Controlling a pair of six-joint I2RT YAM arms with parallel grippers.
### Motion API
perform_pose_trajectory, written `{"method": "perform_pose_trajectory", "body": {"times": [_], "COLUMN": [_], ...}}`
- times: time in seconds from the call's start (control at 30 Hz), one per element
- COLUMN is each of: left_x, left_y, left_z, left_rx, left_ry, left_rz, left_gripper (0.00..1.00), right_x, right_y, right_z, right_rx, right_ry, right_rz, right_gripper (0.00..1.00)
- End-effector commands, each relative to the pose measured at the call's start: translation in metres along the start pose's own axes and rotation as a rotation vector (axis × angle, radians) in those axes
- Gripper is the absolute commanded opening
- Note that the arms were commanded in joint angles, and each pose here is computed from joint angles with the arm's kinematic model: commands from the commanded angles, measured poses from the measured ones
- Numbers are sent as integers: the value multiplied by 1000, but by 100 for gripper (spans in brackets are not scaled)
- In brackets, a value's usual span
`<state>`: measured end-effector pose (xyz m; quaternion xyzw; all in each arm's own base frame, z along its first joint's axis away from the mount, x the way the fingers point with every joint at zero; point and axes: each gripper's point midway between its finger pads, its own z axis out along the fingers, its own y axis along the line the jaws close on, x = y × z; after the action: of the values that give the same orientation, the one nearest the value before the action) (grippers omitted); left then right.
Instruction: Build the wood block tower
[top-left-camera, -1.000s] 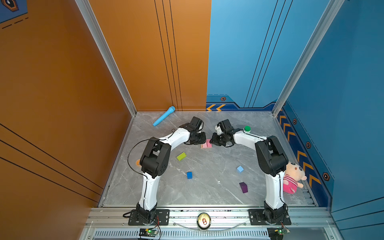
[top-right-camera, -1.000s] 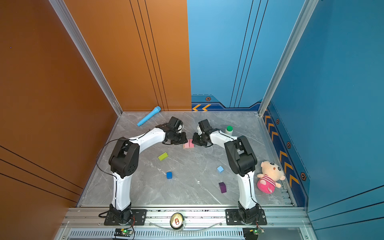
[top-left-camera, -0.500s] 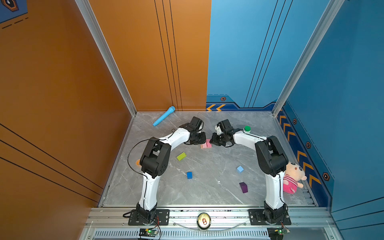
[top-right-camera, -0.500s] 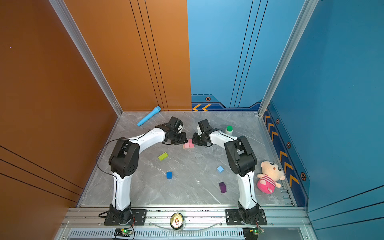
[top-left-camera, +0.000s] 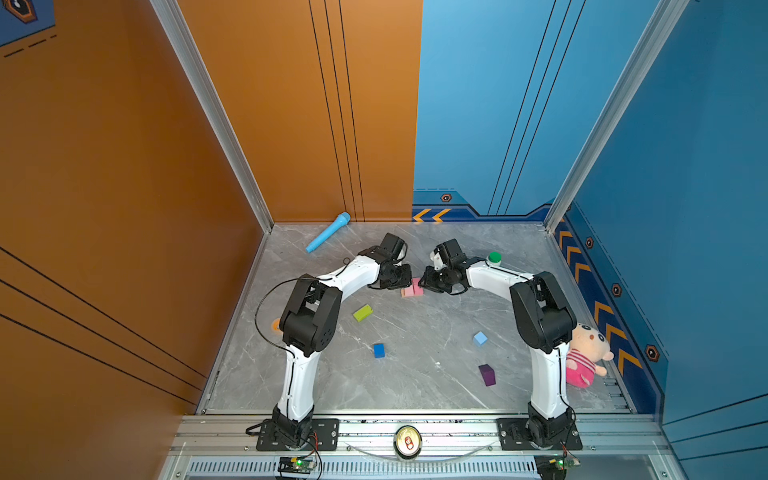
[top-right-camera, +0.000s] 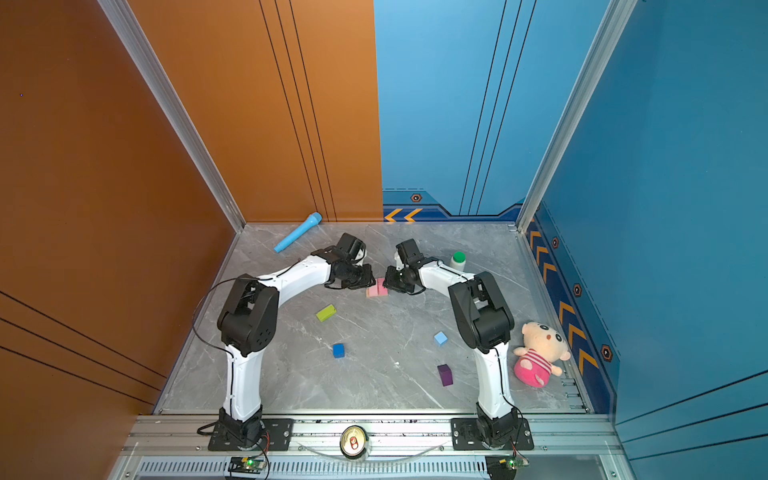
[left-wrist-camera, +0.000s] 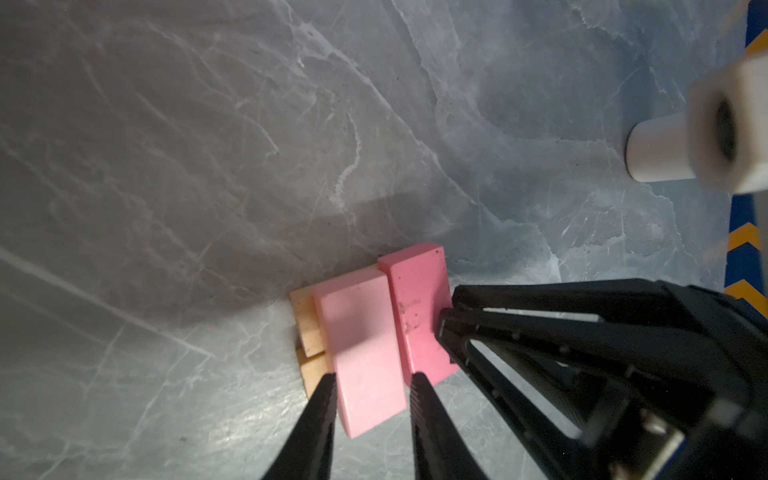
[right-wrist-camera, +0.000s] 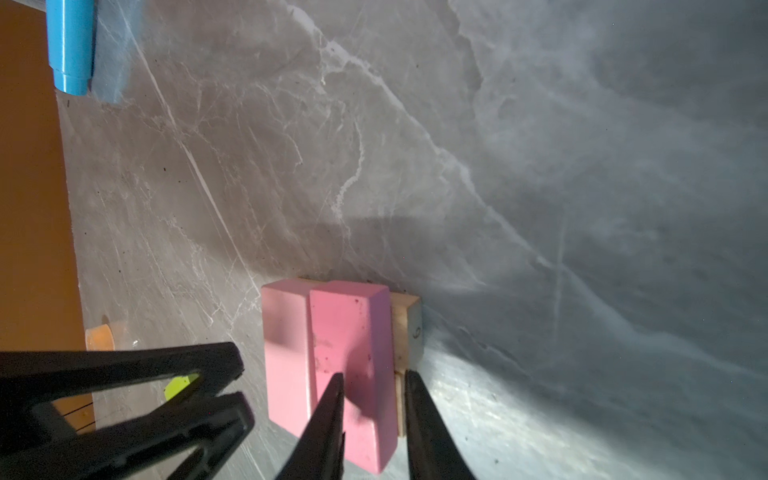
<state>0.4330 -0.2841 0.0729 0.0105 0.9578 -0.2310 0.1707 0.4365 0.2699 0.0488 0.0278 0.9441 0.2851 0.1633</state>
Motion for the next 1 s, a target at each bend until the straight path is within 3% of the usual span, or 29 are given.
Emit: {"method": "perform_pose_trajectory", "body": {"times": [0.0, 0.17, 0.27, 0.37, 0.5, 0.57, 0.97], "left_x": [-6, -7, 2, 15, 34, 39, 36], "left_y": [1, 8, 18, 31, 49, 53, 59], "left_z": [-26, -48, -53, -48, -30, -20, 15], "left_rx": [-14, -30, -56, -83, -113, -109, -94], "left_ry": [-28, -63, -62, -36, 17, 32, 66], "left_rz": [0, -2, -14, -34, -82, -102, -143], "left_gripper": [35, 36, 29, 18, 0, 0, 0], "right_x": [-6, -6, -4, 1, 5, 5, 3], "right_y": [10, 11, 9, 2, -6, -10, -25], "right_z": [-28, -43, -48, -48, -45, -41, -20], "right_rx": [2, -1, -10, -15, -20, -19, -13], "right_ry": [-38, -70, -87, -92, -94, -91, -65], "right_rz": [-11, -7, 7, 34, 60, 73, 109], "right_gripper": [32, 41, 41, 31, 8, 0, 0]}}
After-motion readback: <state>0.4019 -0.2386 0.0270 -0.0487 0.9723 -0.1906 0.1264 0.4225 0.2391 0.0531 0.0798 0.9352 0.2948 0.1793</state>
